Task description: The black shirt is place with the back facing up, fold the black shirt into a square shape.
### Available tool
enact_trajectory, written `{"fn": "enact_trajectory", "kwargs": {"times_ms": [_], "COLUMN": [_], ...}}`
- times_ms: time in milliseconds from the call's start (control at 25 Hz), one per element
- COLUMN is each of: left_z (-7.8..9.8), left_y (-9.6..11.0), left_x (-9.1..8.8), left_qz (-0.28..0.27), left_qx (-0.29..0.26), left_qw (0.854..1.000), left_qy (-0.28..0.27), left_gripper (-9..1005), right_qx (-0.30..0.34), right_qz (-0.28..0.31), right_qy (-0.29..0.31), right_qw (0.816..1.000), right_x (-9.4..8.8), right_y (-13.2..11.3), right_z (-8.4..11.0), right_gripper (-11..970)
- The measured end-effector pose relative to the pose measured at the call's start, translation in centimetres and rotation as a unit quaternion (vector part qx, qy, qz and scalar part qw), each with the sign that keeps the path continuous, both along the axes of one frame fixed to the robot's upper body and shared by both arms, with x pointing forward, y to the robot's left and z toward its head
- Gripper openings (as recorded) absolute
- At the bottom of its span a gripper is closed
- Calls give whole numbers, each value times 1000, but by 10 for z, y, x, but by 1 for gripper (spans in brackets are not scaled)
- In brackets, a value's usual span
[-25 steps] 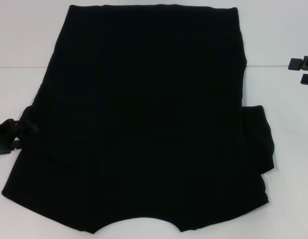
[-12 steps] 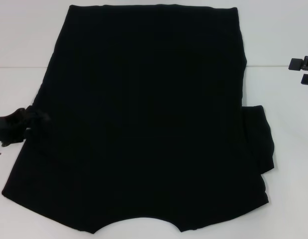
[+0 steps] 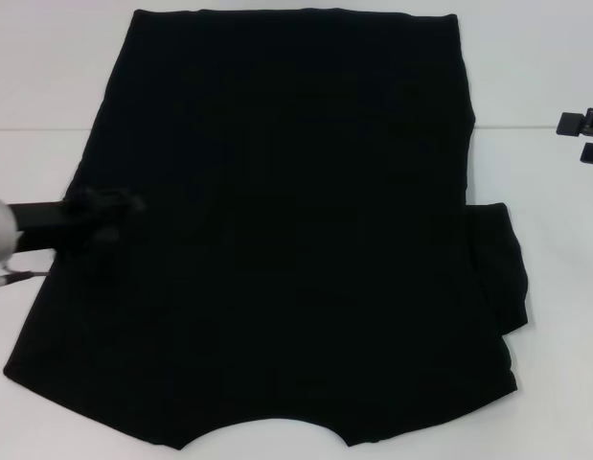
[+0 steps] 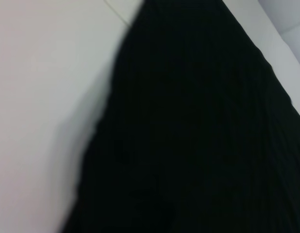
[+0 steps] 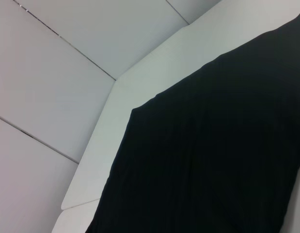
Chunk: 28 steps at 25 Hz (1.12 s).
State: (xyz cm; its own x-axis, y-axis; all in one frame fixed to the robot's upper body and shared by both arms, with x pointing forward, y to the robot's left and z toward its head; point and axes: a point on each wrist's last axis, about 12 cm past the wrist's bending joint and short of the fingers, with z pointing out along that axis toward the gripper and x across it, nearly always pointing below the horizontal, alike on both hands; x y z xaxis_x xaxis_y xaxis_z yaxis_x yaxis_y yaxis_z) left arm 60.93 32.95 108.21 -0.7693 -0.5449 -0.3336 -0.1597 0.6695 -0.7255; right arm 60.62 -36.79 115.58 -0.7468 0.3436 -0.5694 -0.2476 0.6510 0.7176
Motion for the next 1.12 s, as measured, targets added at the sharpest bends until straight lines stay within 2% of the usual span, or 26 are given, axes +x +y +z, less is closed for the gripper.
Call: {"fn": "enact_trajectory", "kwargs": {"times_ms": [120,200,640,1120], "left_z": [2,3,9,0], "left_y": [-13,-13,25,33], "left_x": [5,5,-21,-23], "left_qz": [-27,-34,-3,20], "left_qx": [2,3,-20,13], "left_qw": [1000,999,1000,1000], "left_qy": [-1,-2,-19,-7], "left_gripper": [646,646,646,646], "right_qx": [0,0,1,1], "right_qz": [0,-1,-2,0], "right_qy": [0,-1,0,2], "right_qw": [1000,1000,1000,1000], "right_x": [0,0,-1,-1], "right_y": [0,0,-1,0], "right_z": [0,0,-1,-1], "right_gripper": [832,832,829,825]}}
